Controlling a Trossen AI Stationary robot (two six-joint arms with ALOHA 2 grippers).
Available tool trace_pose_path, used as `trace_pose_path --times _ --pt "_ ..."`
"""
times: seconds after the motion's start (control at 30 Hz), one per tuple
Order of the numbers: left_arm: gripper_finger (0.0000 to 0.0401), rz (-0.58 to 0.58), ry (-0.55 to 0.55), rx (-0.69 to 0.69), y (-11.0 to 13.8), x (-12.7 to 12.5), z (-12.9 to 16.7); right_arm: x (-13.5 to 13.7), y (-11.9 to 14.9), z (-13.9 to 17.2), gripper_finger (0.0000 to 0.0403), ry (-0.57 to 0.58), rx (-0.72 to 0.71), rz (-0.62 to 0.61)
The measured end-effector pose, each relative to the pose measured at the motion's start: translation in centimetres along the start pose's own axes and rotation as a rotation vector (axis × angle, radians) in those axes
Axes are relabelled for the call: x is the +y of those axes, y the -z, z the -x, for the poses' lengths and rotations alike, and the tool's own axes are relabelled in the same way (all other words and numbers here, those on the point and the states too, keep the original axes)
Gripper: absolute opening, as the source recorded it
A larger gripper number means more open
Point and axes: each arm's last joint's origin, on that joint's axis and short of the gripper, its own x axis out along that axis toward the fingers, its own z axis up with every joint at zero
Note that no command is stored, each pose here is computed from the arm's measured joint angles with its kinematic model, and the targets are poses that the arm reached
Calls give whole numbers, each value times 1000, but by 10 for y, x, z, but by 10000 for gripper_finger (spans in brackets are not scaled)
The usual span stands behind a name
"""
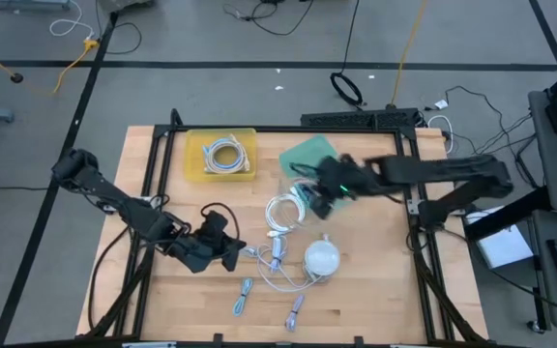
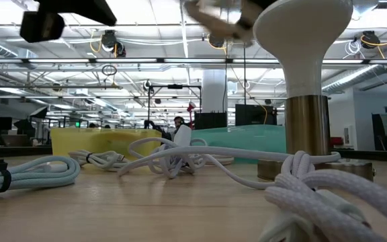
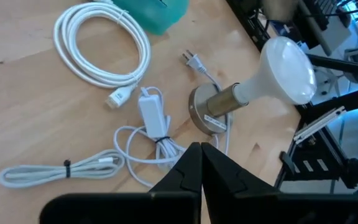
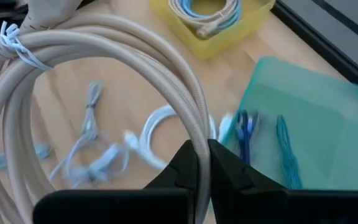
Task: Pick & Place USB Port
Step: Put the brown HDMI cable into the yellow bin
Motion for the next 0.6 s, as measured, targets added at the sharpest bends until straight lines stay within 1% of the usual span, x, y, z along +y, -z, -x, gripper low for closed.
trace_pose_path --times 0.1,0.17,0.3,0.37,0.47,0.53,0.6 --pt "2 -5 -23 -34 3 4 16 -14 -17 -38 8 -6 1 -33" --pt "4 12 -49 -88 3 9 31 -22 -27 -61 8 -39 5 -72" --pt "2 76 -114 -216 0 27 58 -29 -48 -93 8 -60 8 -106" --pt "4 110 -169 -260 -6 39 67 -26 -61 -99 8 -65 -15 -103" --pt "18 170 -305 -293 -20 59 73 -15 -79 -100 8 -86 -63 -82" --pt "35 218 -375 -313 -32 70 78 -7 -87 -98 8 -92 -87 -73" --pt "58 271 -409 -337 -46 81 88 -1 -91 -93 8 -67 -98 -47"
